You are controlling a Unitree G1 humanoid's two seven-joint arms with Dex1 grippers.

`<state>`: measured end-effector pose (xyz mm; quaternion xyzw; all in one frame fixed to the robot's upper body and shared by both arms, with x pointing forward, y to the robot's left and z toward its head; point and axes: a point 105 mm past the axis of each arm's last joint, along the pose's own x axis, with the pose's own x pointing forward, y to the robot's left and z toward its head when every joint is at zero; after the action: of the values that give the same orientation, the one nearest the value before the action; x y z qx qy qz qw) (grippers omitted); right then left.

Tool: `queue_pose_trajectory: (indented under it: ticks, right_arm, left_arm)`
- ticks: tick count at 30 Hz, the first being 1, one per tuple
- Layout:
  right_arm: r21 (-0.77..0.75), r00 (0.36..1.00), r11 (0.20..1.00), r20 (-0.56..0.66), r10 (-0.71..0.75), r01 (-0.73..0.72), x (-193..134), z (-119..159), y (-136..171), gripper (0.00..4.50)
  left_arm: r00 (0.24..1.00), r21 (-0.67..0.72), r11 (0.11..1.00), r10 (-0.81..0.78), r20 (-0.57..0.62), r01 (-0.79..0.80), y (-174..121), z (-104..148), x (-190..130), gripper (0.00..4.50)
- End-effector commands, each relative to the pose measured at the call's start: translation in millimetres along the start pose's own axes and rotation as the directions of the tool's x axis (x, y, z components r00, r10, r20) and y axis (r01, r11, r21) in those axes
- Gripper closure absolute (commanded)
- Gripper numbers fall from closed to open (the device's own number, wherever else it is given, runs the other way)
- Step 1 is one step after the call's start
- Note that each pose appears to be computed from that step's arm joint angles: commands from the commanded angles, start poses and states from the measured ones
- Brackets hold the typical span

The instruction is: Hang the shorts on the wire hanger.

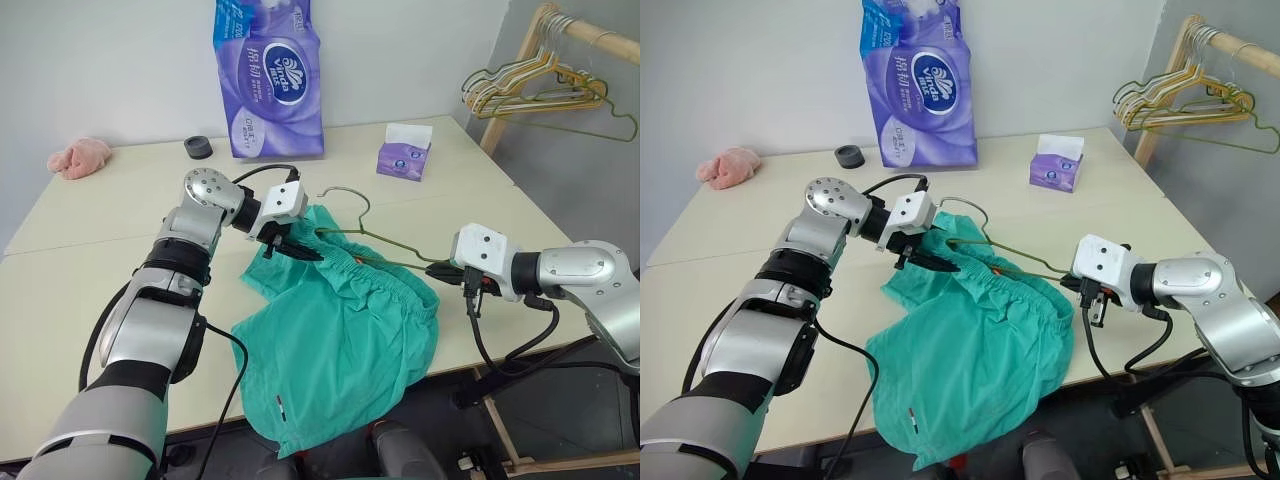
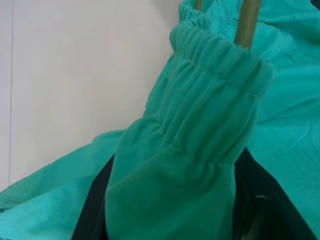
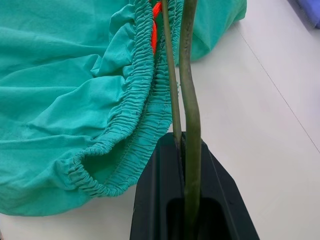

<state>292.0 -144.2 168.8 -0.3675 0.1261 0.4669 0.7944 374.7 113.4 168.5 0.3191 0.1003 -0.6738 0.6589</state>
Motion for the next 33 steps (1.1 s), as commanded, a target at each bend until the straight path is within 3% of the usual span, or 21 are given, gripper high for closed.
queue_pose_trajectory:
  ticks: [1,11,22,28,33]
  right_arm:
    - [-0.072,0.998,0.997,0.060,-0.012,0.016,-4.5,22.2,-2.1,4.50]
    - [-0.071,0.998,0.997,0.065,-0.007,0.011,-2.5,22.5,-0.4,4.50]
    - [-0.091,0.997,0.996,0.077,0.005,0.002,-8.4,26.0,-1.8,4.50]
    - [-0.068,0.999,0.997,-0.013,-0.048,0.047,-29.7,2.9,-8.3,2.99]
    - [0.140,0.996,0.987,-0.035,-0.078,0.082,-51.7,-20.4,4.1,1.27]
  left_arm:
    - [0.997,0.000,1.000,-0.025,0.067,0.025,-4.0,11.5,-0.1,3.08]
    - [0.997,-0.015,0.999,-0.038,0.060,0.039,-14.9,-0.1,-1.0,4.42]
    - [0.998,-0.015,1.000,-0.014,0.066,0.015,-12.0,0.6,-1.2,4.42]
    - [0.995,-0.055,0.997,0.053,0.089,-0.049,-5.5,-1.7,-4.4,4.50]
    - [0.992,-0.090,0.993,0.090,0.092,-0.082,-4.5,-8.5,-5.9,4.50]
